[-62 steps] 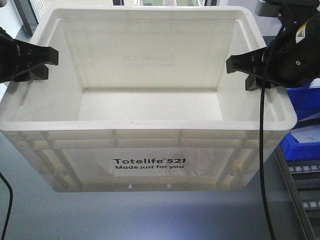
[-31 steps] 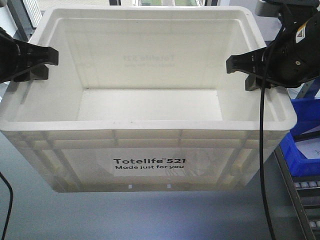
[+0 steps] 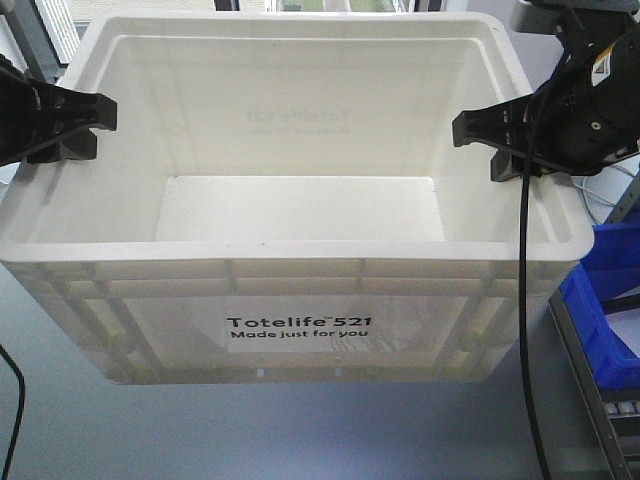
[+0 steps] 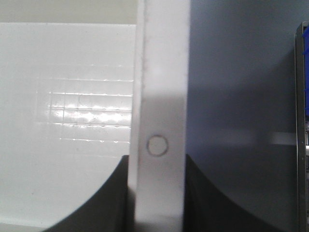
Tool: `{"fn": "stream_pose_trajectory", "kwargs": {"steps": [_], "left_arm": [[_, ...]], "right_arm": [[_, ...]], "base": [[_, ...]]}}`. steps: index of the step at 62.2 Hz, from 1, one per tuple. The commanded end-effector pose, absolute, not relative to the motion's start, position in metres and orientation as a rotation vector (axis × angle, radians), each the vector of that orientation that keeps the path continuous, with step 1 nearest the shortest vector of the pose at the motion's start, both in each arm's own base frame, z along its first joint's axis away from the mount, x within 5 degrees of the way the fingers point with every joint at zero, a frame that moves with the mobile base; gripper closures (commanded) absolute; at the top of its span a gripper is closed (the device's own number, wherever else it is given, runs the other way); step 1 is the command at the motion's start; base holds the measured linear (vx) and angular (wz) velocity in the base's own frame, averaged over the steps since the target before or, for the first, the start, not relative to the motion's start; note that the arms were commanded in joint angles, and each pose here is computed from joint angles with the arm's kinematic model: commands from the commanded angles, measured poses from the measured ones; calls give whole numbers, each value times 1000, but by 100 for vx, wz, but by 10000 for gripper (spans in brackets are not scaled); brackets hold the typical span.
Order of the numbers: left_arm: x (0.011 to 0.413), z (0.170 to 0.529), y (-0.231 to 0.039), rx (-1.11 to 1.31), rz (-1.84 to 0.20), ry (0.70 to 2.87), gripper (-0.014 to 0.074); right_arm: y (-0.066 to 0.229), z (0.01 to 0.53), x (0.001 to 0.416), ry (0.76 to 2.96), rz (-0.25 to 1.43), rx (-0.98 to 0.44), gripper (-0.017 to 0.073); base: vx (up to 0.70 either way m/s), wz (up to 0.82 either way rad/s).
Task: Move bin from left to right shelf
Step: 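Hold the crate rims with both grippers while the base turns toward blue bins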
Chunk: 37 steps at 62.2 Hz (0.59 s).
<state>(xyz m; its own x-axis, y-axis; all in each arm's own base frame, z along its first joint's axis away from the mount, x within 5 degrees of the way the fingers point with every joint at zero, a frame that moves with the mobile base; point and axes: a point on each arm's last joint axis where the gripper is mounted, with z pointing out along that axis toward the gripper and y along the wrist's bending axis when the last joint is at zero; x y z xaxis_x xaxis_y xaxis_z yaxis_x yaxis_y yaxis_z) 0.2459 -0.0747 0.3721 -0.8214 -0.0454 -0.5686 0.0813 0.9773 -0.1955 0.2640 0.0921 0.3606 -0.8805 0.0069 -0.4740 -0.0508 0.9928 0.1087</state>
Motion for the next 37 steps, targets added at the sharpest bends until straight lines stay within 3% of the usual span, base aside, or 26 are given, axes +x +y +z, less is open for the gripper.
{"fn": "stream_pose_trajectory", "kwargs": {"steps": [1, 37], "left_arm": [[242, 399, -72, 58, -276, 2345, 442], [242, 399, -72, 58, -276, 2345, 442]], "right_arm": [[86, 391, 262, 2450, 172, -37, 530], [86, 391, 262, 2451, 171, -37, 530]], "base": [[16, 3], [16, 9]]}}
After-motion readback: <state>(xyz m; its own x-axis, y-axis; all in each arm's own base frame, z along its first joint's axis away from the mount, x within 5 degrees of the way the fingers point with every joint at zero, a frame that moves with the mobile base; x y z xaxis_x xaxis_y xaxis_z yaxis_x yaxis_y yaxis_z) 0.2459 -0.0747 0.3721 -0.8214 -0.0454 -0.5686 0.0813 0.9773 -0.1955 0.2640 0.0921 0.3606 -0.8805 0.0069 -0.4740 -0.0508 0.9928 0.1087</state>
